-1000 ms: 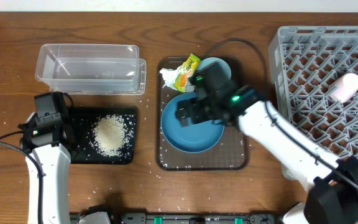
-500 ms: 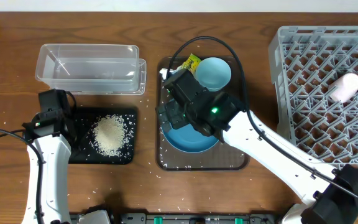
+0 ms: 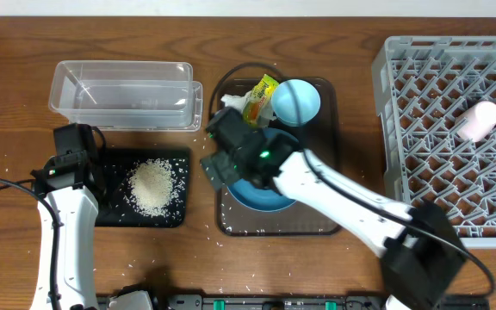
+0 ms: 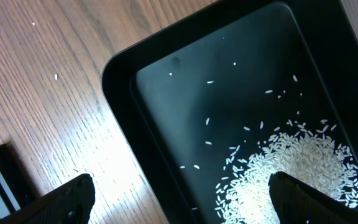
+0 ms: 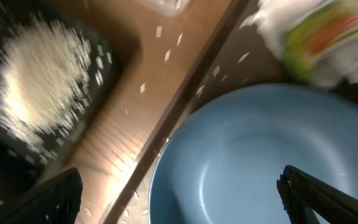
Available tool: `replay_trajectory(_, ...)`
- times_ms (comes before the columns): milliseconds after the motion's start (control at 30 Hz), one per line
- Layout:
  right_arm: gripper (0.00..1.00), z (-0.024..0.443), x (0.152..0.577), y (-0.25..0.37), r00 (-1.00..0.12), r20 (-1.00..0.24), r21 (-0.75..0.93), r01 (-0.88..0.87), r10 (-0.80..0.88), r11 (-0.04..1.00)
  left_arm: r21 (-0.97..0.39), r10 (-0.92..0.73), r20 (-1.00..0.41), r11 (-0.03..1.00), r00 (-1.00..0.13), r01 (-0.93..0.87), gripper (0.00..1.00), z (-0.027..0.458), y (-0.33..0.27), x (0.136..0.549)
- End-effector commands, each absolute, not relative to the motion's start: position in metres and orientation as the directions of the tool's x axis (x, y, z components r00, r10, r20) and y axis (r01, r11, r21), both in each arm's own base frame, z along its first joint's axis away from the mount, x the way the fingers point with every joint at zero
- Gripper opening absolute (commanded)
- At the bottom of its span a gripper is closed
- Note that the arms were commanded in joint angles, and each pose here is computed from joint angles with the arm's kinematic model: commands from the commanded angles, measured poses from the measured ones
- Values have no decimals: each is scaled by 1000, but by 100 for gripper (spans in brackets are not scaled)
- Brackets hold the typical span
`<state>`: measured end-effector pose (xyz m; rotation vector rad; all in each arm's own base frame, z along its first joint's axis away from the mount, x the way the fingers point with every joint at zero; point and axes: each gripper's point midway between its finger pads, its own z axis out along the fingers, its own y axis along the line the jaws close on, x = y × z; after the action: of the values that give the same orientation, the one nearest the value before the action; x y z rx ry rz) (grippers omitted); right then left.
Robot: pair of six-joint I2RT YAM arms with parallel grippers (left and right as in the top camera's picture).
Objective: Sort waste into correct bins and load items into the dishwasher rack
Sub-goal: 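Grasp the blue plate rim with the right gripper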
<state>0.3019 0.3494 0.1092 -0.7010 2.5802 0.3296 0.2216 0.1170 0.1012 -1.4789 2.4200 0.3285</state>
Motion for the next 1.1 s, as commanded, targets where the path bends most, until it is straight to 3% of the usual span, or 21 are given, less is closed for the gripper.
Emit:
replay_trajectory(0, 99, 94, 299, 355, -740, -464, 40, -566, -486, 824, 51, -833, -354, 437, -425, -898, 92, 101, 118, 220)
replay_trajectory(100, 95, 89, 300, 353, -728, -469, -21, -557, -500, 831, 51, -833, -354, 437, -425, -898, 92, 101, 118, 220)
replay_trajectory(233, 75, 84, 294, 356, -718, -465, -53, -562, -518, 826, 51, -833, -354, 437, -425, -898, 92, 101, 118, 220)
replay_trajectory(633, 66, 38, 272, 365, -738, -373, -81, -578, -562, 812, 51, -833, -354, 437, -425, -898, 92, 101, 118, 220)
replay_trajectory(833, 44, 35, 269, 363, -751, -362, -86, -564, -553, 821, 51, -833, -354, 437, -425, -898, 92, 101, 118, 220)
replay_trajectory(1067, 32, 29, 270, 359, -759, -351, -104, -551, -549, 828, 51, -833, -354, 437, -425, -898, 93, 101, 118, 220)
